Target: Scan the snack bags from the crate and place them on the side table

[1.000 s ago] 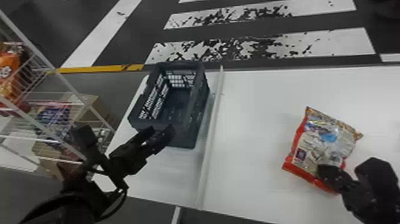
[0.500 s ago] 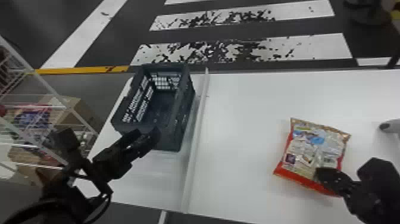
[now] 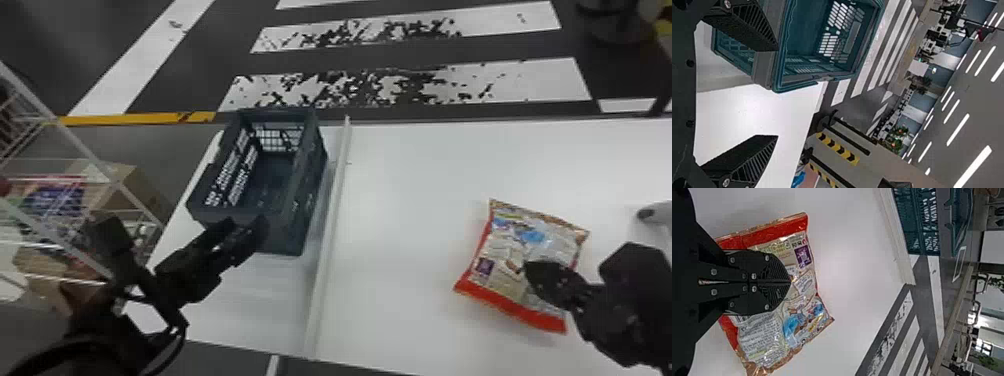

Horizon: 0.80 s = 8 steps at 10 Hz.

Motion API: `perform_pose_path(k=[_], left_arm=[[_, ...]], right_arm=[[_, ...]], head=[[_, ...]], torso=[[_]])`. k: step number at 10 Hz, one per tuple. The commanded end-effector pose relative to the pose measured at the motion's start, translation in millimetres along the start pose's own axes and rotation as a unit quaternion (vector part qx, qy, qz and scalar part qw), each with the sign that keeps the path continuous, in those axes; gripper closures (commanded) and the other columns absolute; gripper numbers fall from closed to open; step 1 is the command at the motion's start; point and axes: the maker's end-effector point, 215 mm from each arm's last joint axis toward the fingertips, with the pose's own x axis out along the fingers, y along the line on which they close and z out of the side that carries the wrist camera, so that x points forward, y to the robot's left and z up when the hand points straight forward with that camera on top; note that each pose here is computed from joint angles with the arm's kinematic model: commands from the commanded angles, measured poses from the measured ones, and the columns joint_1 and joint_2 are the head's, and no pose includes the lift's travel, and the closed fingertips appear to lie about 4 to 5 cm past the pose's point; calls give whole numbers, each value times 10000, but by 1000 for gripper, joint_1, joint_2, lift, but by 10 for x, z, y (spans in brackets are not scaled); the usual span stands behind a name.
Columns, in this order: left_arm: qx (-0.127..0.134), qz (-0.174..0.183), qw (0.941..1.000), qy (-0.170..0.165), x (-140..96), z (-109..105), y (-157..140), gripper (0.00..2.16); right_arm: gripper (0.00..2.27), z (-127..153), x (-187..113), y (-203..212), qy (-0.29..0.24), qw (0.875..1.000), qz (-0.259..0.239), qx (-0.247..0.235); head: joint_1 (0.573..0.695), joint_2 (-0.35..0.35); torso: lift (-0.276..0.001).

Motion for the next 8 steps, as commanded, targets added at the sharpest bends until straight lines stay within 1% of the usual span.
perform_pose_path(k=[1, 3, 5, 7, 8], left_arm=[[-4, -7, 10000, -18, 0, 9, -15, 83], [-3, -6, 10000, 2, -12, -3, -21, 83], [11, 0, 10000, 0, -24, 3, -23, 83], [10, -7, 10000, 3, -20, 0, -29, 83], [10, -7, 10000, 3, -20, 0, -29, 83]], right_arm=[[2030, -8, 157, -117, 20, 10000, -62, 39], [2030, -49, 373, -228, 99, 9999, -108, 66], [2030, -220, 584, -252, 295, 9995, -70, 59], [2034, -330, 708, -136, 355, 9993, 58, -108], [2030, -298, 709, -110, 302, 9994, 91, -143]], head=[[695, 248], [695, 238], [695, 230], [695, 229], [695, 234]], torso=[[-94], [-94], [-94], [-94], [-94]])
